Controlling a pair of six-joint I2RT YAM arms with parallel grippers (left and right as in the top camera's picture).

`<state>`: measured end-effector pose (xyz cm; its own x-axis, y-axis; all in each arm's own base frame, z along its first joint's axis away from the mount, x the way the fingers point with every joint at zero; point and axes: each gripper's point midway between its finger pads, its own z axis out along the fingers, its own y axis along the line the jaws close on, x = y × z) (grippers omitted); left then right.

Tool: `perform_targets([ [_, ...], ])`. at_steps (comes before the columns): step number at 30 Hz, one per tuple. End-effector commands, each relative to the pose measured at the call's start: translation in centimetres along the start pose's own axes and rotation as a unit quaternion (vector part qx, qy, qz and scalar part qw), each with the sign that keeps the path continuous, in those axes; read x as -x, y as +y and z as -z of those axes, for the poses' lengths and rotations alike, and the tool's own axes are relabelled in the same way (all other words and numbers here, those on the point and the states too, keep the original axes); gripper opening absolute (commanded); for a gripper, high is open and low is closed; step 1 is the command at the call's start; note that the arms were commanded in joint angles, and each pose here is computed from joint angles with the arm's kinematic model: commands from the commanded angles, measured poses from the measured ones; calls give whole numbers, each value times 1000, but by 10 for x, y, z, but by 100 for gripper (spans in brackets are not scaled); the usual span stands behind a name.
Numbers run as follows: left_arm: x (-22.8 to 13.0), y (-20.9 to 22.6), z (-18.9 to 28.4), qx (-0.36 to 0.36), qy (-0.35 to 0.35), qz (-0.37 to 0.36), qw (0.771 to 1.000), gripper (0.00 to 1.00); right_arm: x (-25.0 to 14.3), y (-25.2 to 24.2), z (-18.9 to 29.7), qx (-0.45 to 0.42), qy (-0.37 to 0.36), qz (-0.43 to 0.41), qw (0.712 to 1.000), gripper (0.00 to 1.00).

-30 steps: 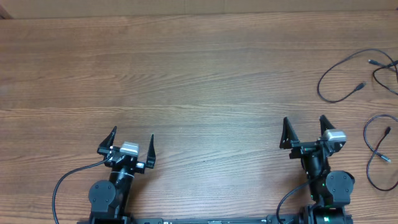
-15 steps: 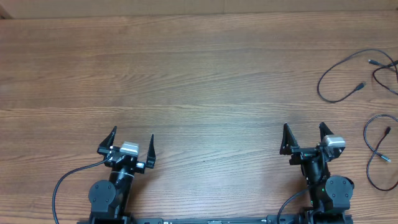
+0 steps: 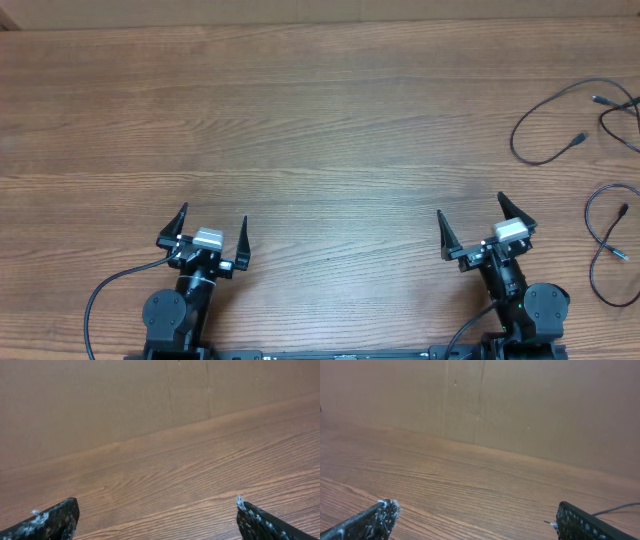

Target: Untangle cables

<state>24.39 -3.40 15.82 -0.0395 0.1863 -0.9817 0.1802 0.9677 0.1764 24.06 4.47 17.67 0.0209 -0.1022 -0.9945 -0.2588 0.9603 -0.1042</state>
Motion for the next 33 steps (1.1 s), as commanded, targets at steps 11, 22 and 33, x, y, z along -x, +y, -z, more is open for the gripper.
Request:
perform_targets([
  [11, -1, 2, 0, 5, 0, 7, 1000, 100, -7, -22, 1, -66, 5, -89, 994, 100],
  [22, -1, 2, 0, 6, 0, 7, 1000, 100, -7, -22, 1, -66, 5, -88, 994, 100],
  [33, -1, 2, 0, 6, 0, 7, 1000, 100, -7, -22, 1, -66, 5, -88, 994, 100],
])
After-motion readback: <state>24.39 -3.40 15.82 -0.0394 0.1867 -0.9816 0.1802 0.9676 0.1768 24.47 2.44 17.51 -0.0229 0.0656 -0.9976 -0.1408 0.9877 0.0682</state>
